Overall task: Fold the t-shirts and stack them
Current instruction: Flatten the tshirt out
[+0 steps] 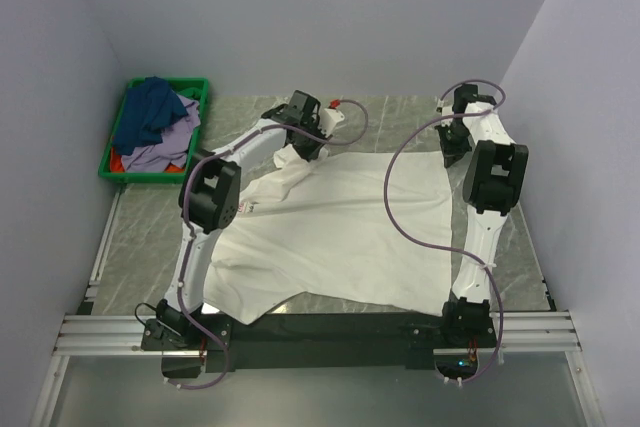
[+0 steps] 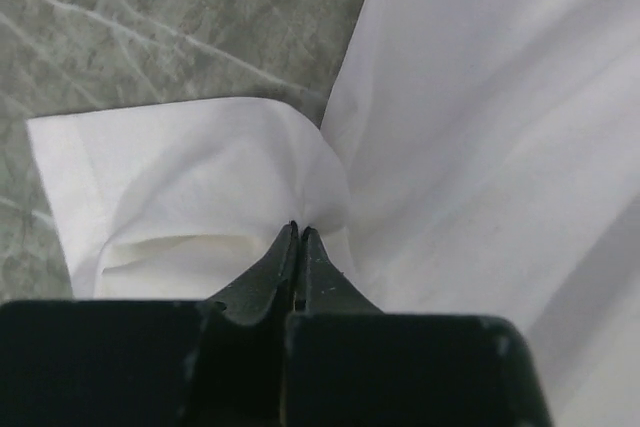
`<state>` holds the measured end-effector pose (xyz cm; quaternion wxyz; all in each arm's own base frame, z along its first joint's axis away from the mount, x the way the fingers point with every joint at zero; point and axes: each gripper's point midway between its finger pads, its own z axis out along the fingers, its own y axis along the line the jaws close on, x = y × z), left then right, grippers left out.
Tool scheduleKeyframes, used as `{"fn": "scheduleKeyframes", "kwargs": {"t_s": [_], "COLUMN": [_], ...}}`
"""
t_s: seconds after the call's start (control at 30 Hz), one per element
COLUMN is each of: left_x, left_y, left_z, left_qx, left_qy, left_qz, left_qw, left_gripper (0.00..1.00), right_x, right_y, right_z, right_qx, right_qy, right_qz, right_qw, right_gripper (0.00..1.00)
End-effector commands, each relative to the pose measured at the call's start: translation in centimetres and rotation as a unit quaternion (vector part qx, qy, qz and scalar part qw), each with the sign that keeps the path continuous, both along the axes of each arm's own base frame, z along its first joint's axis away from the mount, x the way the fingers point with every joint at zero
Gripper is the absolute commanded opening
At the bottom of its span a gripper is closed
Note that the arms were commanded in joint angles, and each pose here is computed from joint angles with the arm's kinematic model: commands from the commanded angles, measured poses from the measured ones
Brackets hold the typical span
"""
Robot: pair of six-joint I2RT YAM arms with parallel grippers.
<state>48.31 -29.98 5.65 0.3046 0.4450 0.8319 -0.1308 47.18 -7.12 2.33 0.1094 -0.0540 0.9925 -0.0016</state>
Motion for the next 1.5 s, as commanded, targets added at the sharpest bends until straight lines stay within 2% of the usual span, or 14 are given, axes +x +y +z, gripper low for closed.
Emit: {"fn": "scheduleKeyframes", "kwargs": {"t_s": [0.0,0.17,0.43,0.5,0.53,0.6,0.63,0.7,0.73,0.83,0.87,1.03,1.2,1.47], "left_x": [0.2,-0.6,-3.7,-4.1,-4.1,-4.5,-4.5,-4.2,-4.0,-2.7,-2.5,0.3,3.6,6.1], "left_y": [2.0,9.1,19.5,21.2,22.1,22.4,22.1,21.9,21.7,21.9,21.8,22.3,21.4,18.5], "left_z": [7.3,8.2,-0.2,-1.6,-2.1,-2.5,-2.2,-1.5,-0.9,1.2,1.8,6.2,9.6,9.3], "left_qx": [-0.059,-0.066,-0.009,0.0,0.006,0.011,0.007,-0.003,-0.013,-0.033,-0.046,-0.098,-0.143,-0.168], "left_qy": [-0.032,-0.002,0.091,0.108,0.109,0.111,0.111,0.112,0.112,0.096,0.095,0.065,0.035,0.045], "left_qz": [0.02,0.086,0.18,0.198,0.197,0.18,0.172,0.168,0.165,0.173,0.172,0.2,0.217,0.213], "left_qw": [0.998,0.994,0.979,0.974,0.974,0.977,0.979,0.979,0.98,0.98,0.979,0.973,0.965,0.961], "left_gripper": [0.0,0.01,0.01,0.06,0.16,0.28,0.39,0.47,0.52,0.56,0.62,0.67,0.77,0.84], "right_x": [-0.4,-2.3,-4.8,-5.2,-5.2,-4.7,-4.5,-2.9,-2.2,1.1,1.6,4.6,7.3,9.1], "right_y": [-1.7,-3.2,-3.1,-3.0,-2.4,-1.8,-1.5,-0.3,0.1,1.7,2.2,6.8,9.6,13.6], "right_z": [0.6,0.7,0.6,0.8,1.0,2.0,2.3,3.6,4.0,6.2,6.5,6.1,4.6,3.4], "right_qx": [-0.028,-0.047,-0.04,-0.037,-0.021,0.0,0.007,0.034,0.04,0.047,0.047,0.02,-0.014,-0.003], "right_qy": [-0.008,0.007,0.032,0.039,0.04,0.036,0.034,0.01,0.001,-0.053,-0.064,-0.108,-0.141,-0.161], "right_qz": [-0.006,-0.01,0.005,0.01,0.021,0.032,0.037,0.044,0.045,0.052,0.056,0.107,0.14,0.173], "right_qw": [1.0,0.999,0.999,0.999,0.999,0.999,0.999,0.998,0.998,0.996,0.995,0.988,0.98,0.972], "right_gripper": [0.0,0.0,0.0,0.0,0.0,0.0,0.07,0.19,0.33,0.46,0.47,0.49,0.5,0.53]}}
